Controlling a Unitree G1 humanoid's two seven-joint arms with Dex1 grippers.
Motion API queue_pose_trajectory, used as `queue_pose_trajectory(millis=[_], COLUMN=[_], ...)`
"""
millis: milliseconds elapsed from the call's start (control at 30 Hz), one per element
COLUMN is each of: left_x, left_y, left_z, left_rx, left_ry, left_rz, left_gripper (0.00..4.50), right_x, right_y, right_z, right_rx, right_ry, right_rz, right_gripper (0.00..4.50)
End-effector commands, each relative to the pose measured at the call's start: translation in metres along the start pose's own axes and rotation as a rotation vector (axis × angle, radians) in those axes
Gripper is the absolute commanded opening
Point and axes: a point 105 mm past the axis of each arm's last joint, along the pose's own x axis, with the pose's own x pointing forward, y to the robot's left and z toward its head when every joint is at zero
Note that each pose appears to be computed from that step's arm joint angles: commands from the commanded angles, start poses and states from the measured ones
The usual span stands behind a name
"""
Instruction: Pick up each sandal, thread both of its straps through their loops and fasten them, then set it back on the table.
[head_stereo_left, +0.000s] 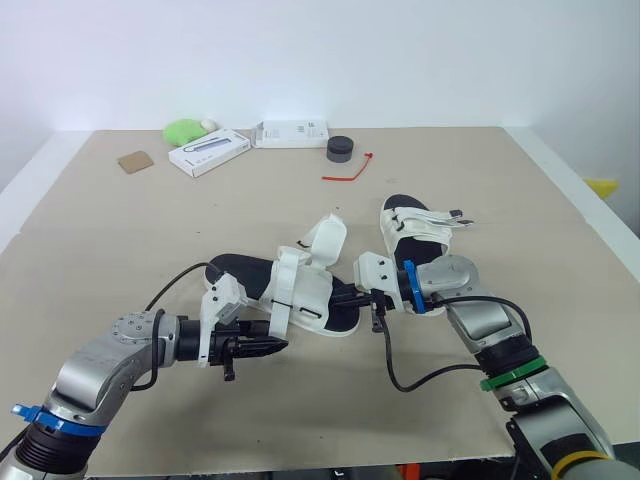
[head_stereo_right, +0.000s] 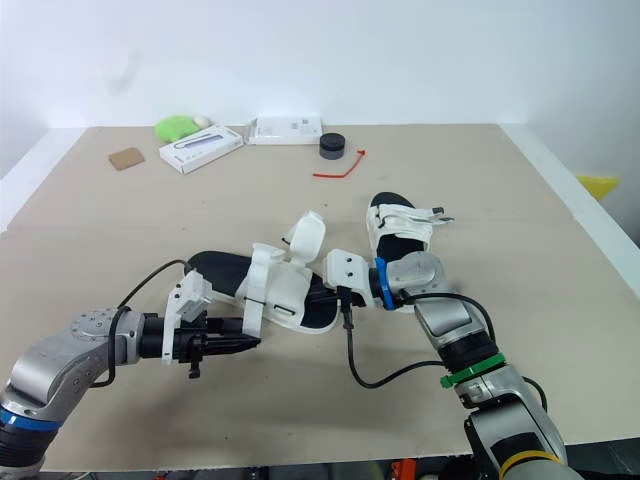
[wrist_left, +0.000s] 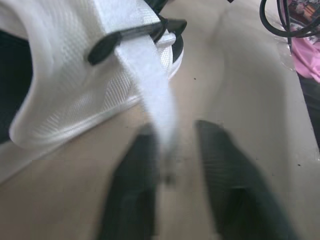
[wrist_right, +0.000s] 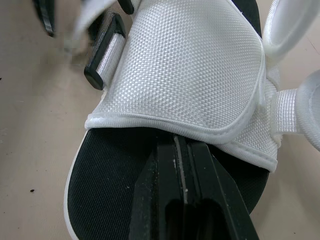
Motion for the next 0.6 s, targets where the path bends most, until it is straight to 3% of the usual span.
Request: queue_pose_trajectory(millis=[33, 400, 600], left_x=[-0.005, -0.01, -0.018], left_y=[-0.001, -0.023, -0.044], left_z=[0.006, 0.006, -0.005], left_rx=[0.009, -0.061, -0.094], left_ry=[-0.022, -0.062, -0.015], left_rz=[0.005, -0.041, -0.083], left_gripper=[0.04, 0.04, 0.04], right_x=[0.0, 0.001, 0.002], right_y=[0.002, 0.002, 0.001], right_z=[-0.005, -0.004, -0.004], right_rx=[0.003, 0.004, 0.003], right_ry=[0.03, 0.027, 0.027], right_rz=[0.01, 0.013, 0.013], right_gripper=[0.0, 0.0, 0.0])
